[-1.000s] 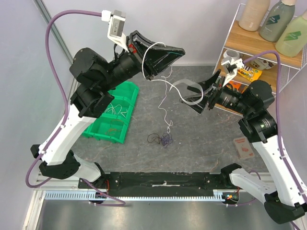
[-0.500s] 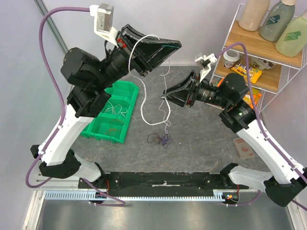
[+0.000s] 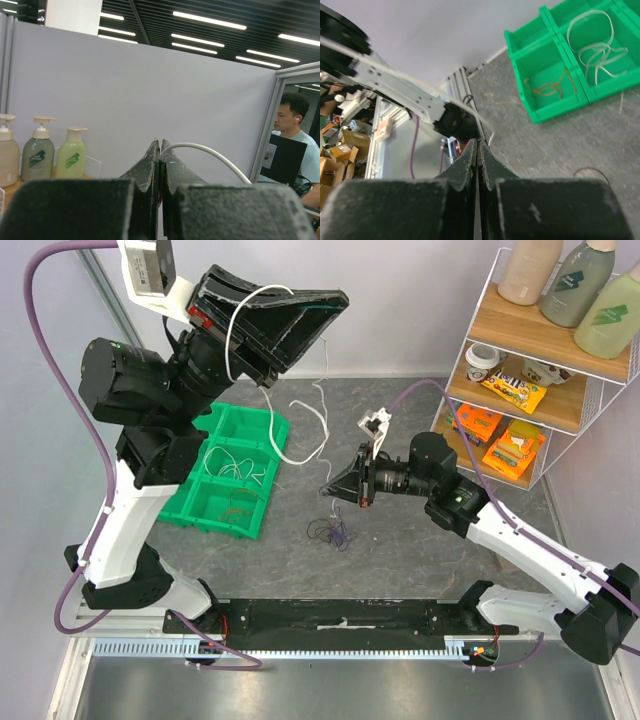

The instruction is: Untangle the cables

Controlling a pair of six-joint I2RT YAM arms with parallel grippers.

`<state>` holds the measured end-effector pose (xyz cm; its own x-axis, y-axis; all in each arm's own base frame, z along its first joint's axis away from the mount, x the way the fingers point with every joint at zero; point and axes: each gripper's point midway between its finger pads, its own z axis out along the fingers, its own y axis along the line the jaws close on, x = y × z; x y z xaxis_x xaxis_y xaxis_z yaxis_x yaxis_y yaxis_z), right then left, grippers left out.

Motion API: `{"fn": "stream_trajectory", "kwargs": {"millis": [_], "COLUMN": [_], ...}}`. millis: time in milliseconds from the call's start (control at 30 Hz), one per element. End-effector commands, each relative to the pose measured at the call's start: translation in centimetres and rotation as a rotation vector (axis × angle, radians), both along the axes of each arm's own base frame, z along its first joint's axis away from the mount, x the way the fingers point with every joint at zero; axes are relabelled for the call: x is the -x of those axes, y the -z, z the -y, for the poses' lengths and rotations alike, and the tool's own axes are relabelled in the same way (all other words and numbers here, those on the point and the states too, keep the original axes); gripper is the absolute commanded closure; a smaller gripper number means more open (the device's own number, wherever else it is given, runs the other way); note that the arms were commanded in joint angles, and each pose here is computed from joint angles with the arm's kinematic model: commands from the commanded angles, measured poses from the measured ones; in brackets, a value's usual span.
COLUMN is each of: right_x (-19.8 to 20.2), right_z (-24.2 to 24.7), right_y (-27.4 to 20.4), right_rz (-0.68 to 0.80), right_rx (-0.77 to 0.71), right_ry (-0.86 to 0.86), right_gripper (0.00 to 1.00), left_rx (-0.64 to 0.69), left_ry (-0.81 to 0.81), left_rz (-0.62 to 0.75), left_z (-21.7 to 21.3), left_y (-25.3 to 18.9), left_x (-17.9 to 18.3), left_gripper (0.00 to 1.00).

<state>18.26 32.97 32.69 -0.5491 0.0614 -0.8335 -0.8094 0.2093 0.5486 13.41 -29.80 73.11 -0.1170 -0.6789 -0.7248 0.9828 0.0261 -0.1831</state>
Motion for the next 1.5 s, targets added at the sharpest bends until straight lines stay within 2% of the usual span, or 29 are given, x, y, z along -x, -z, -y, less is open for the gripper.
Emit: {"fn": "stream_trajectory", "kwargs": {"millis": [0,200,400,533,633,767,867,967,1033,1167,1233,1333,1467], "right_x": [-1.2,-1.1,-1.6,-2.1,-2.7,-2.9,-2.2,-1.6,-1.5,-1.5,-1.5,-1.5,-1.5], "right_z": [0.6,1.2,1.4,1.9,3.3,5.5,7.1,8.5,9.4,10.6,10.9,11.5,12.3], "right_y": [3.8,11.3,16.6,18.6,18.9,17.2,16.1,15.0,14.4,13.0,12.7,12.5,12.2], "right_rz": [0.033,-0.050,-0.108,-0.138,-0.139,-0.117,-0.127,-0.123,-0.112,-0.084,-0.074,-0.059,-0.044], "right_rx": [0.080,0.180,0.268,0.357,0.428,0.449,0.441,0.431,0.436,0.429,0.436,0.456,0.465], "right_ry": [0.074,0.093,0.111,0.135,0.206,0.288,0.327,0.366,0.403,0.445,0.454,0.471,0.496], "right_gripper": [0.94,0.95,0.98,1.00,0.92,0.89,0.87,0.87,0.87,0.87,0.87,0.87,0.87], "left_rx": [0.056,0.114,0.161,0.119,0.031,-0.112,-0.217,-0.233,-0.209,-0.207,-0.212,-0.185,-0.212], "left_ry": [-0.064,-0.085,-0.149,-0.229,-0.332,-0.573,-0.799,-0.946,-0.986,-1.057,-1.072,-1.073,-1.112], "left_rz": [0.084,0.130,0.182,0.173,0.109,0.058,-0.003,-0.146,-0.245,-0.356,-0.455,-0.596,-0.673], "left_z": [-1.6,-3.2,-5.3,-5.2,-4.5,-5.2,-6.9,-10.1,-12.2,-15.0,-16.3,-18.1,-19.7], "left_y": [-2.0,-3.6,-5.2,-4.4,-2.3,1.6,5.1,8.0,10.0,14.2,17.4,21.2,24.8], "left_x": [0.3,1.4,2.2,0.9,-1.9,-6.2,-10.5,-15.1,-17.9,-22.2,-24.6,-26.9,-28.4], "left_gripper": [0.98,0.98,0.98,0.98,0.98,0.98,0.98,0.98,0.98,0.98,0.98,0.98,0.98]}}
